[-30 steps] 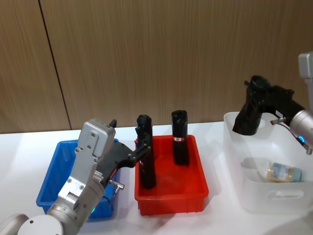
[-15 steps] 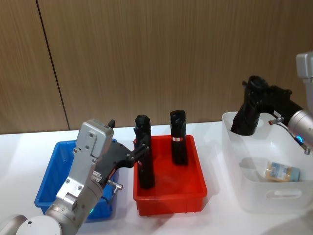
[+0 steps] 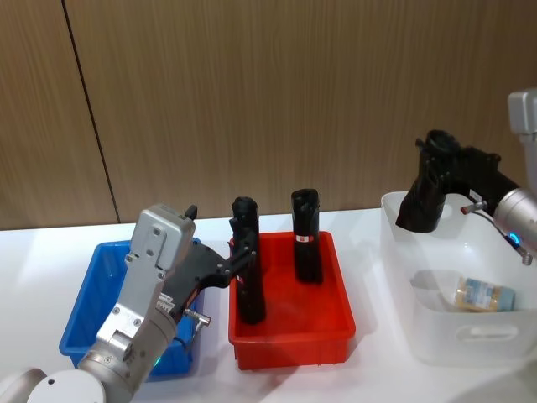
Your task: Pick the cotton swabs from the blue box and place them into the white box.
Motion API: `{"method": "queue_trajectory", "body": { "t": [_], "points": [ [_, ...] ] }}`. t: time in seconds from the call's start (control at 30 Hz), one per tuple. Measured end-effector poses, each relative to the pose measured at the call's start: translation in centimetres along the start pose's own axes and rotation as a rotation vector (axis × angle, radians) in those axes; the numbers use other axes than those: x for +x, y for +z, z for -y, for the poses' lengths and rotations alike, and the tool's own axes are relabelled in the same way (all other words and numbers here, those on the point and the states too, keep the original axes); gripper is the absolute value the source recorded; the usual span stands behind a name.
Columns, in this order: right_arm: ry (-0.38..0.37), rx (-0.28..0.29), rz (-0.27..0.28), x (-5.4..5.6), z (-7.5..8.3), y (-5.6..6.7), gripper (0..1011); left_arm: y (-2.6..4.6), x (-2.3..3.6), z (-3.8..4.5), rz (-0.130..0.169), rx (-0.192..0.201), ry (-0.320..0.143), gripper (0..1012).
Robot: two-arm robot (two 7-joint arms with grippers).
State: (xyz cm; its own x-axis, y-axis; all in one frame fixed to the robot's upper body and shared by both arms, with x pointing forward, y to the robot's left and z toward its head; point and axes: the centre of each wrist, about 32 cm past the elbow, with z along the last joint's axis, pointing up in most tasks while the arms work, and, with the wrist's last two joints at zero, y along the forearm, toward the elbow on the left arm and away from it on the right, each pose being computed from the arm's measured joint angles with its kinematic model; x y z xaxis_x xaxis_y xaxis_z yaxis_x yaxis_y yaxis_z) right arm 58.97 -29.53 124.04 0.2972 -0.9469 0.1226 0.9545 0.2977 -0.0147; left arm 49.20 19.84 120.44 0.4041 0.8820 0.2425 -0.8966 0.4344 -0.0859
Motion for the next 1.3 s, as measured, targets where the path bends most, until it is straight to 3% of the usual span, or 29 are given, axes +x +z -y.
{"method": "queue_trajectory", "body": {
  "t": [1.1, 1.3],
  "points": [
    [0.000, 0.000, 0.000, 0.0, 0.0, 0.0, 363, 0.00, 0.00, 0.00, 0.000, 0.000, 0.000, 1004],
    [-0.014, -0.008, -0.002, -1.3, 0.6, -0.7, 363, 0.00, 0.00, 0.00, 0.000, 0.000, 0.000, 1004]
  ]
}}
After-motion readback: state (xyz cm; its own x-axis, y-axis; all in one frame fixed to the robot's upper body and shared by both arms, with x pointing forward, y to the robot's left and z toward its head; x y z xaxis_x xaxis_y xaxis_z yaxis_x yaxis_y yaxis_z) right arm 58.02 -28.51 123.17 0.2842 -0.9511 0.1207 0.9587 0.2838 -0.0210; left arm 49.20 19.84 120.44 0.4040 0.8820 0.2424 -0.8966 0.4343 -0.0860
